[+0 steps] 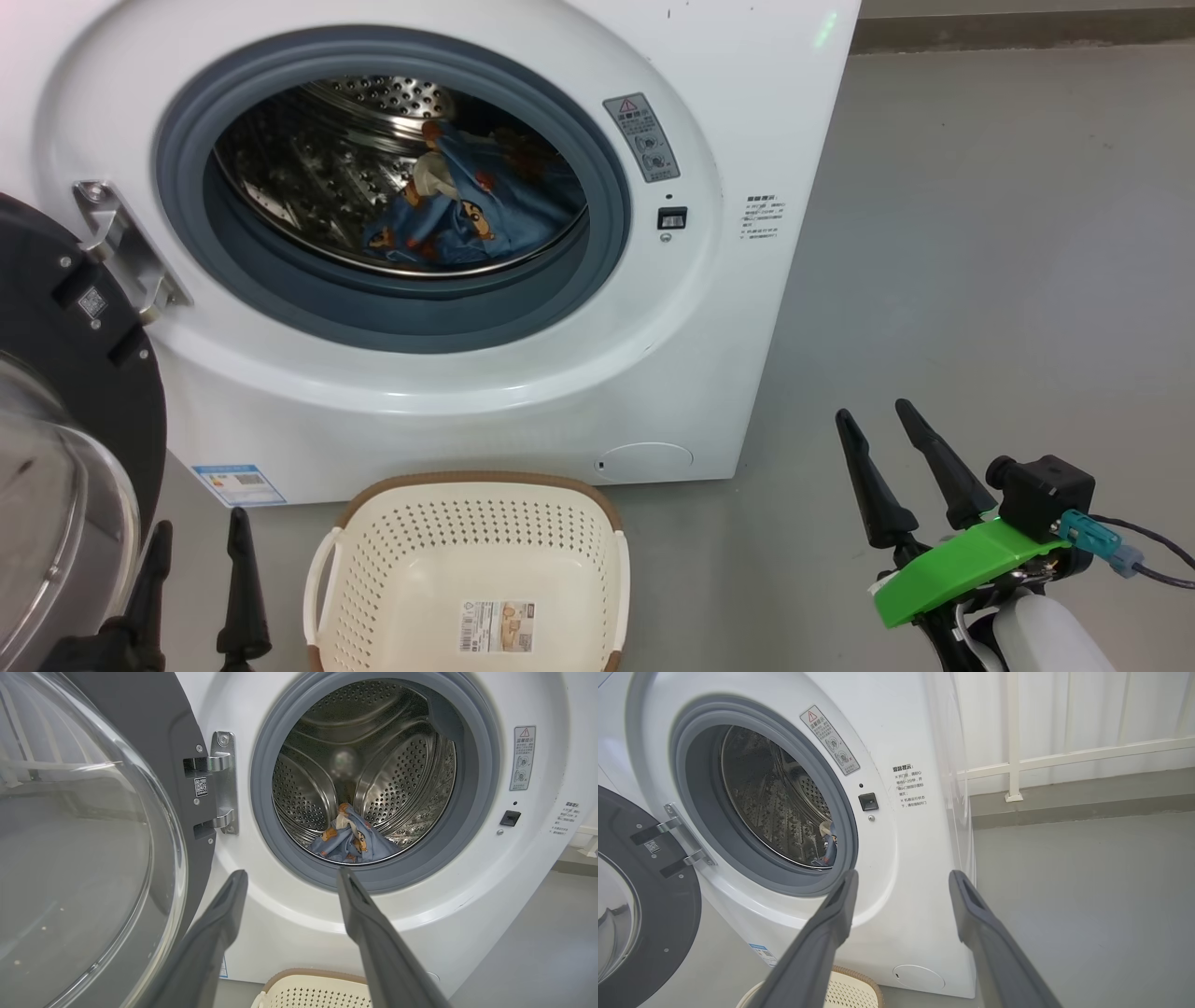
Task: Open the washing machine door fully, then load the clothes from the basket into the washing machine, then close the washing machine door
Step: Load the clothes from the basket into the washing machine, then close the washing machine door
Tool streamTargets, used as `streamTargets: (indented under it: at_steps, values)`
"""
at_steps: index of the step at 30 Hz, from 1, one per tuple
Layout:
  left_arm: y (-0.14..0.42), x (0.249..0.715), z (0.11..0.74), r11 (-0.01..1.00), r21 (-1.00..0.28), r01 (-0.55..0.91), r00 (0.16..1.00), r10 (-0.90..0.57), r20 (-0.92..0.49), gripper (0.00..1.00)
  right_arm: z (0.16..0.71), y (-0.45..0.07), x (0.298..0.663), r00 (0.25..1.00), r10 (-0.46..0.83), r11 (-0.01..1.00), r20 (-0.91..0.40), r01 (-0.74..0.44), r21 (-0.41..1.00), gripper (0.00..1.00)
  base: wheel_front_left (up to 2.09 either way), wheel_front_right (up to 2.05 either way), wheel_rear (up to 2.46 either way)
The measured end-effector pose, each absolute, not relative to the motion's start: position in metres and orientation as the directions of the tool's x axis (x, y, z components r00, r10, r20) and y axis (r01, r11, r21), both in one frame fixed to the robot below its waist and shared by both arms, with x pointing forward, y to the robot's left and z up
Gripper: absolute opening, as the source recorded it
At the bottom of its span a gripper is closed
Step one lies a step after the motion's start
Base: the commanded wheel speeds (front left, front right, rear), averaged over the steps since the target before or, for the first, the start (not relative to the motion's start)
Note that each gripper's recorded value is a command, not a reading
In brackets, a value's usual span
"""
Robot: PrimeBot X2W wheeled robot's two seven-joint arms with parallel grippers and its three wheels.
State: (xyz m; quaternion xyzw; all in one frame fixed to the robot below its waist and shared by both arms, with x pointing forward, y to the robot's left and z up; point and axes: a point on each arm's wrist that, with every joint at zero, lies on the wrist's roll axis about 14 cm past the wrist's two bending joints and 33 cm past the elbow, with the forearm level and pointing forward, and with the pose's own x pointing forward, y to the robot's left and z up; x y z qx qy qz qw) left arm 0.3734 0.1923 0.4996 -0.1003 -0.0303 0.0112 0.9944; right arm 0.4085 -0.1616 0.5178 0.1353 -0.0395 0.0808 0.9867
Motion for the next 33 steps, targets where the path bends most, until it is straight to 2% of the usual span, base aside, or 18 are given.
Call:
streamTargets:
  at_steps: [33]
  values:
    - [0.1894, 0.3743, 0.5023, 0.974, -0.225, 0.000, 0.998, 0.016, 0.067, 1.00, 0.5194, -0.1597, 0.4048, 0.982, 0.157, 0.950, 0.103, -0.179, 0.255, 1.00, 0.00, 0.00, 0.00]
